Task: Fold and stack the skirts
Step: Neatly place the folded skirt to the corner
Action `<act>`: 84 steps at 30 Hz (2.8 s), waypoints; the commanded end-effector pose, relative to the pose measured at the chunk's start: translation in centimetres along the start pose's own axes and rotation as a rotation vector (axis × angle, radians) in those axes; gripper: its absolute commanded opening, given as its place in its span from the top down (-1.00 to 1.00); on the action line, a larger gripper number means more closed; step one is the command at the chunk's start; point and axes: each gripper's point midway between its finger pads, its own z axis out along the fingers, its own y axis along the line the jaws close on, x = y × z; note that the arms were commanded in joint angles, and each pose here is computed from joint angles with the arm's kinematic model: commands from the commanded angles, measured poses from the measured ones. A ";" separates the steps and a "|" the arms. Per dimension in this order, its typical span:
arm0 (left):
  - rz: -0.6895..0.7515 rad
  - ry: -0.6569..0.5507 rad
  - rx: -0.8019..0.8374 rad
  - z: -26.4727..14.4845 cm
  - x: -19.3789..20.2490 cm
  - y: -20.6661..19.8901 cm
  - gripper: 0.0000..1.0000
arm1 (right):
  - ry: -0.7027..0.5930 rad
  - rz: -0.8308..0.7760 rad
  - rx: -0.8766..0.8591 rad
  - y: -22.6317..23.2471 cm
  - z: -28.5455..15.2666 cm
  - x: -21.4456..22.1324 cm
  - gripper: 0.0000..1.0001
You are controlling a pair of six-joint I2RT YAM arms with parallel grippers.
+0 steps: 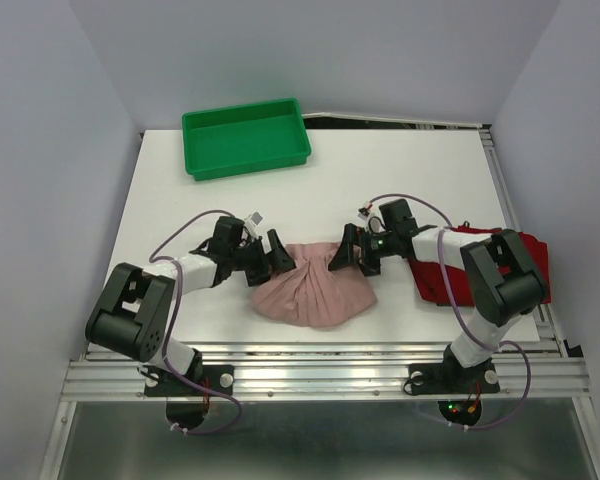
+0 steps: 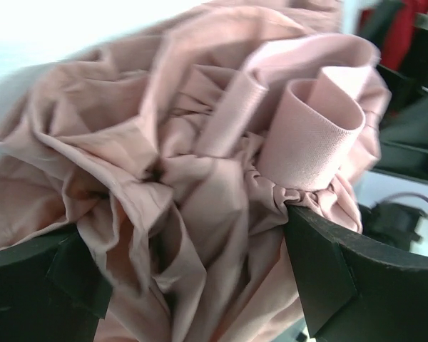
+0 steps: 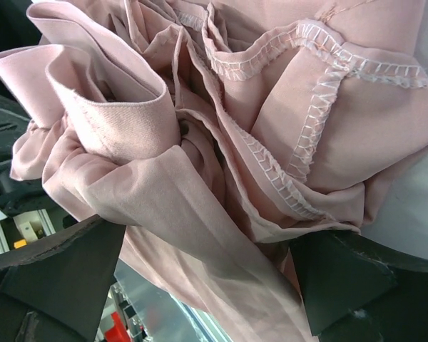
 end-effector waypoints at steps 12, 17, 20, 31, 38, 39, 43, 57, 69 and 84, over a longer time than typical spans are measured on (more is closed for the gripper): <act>0.051 -0.013 -0.047 2.3 -0.8 1.0 0.29 | -0.029 -0.049 0.141 -4.1 2.8 -0.8 -0.28; 0.110 0.002 -0.003 2.9 -0.8 -1.2 0.93 | -0.107 -0.172 0.128 -2.1 3.4 -3.1 0.30; 0.102 -0.014 0.003 2.9 -1.3 -1.7 1.00 | -0.120 -0.202 0.134 -1.6 3.1 -4.0 0.75; 0.175 -0.102 0.119 1.9 -4.5 -7.4 1.00 | -0.271 -0.362 0.191 2.3 -1.4 -8.2 0.99; 0.226 -0.136 0.186 2.6 -6.7 -11.4 1.00 | -0.348 -0.406 0.248 3.4 -4.7 -10.5 0.99; 0.242 -0.150 0.208 2.6 -7.3 -12.5 1.00 | -0.352 -0.406 0.259 3.4 -5.4 -10.6 0.99; 0.273 -0.155 0.247 3.5 -8.4 -15.0 1.00 | -0.403 -0.397 0.306 2.5 -8.8 -12.5 0.99; 0.340 -0.051 0.523 8.3 -6.4 -29.4 1.00 | -0.534 -0.361 0.588 -0.8 -26.4 -15.3 0.99; 0.386 0.139 0.715 11.5 2.0 -38.1 1.00 | -0.420 -0.209 0.861 -7.0 -38.1 -8.0 0.99; 0.368 0.261 0.671 20.8 7.9 -34.7 1.00 | -0.245 0.049 0.879 -20.7 -37.5 -1.8 0.99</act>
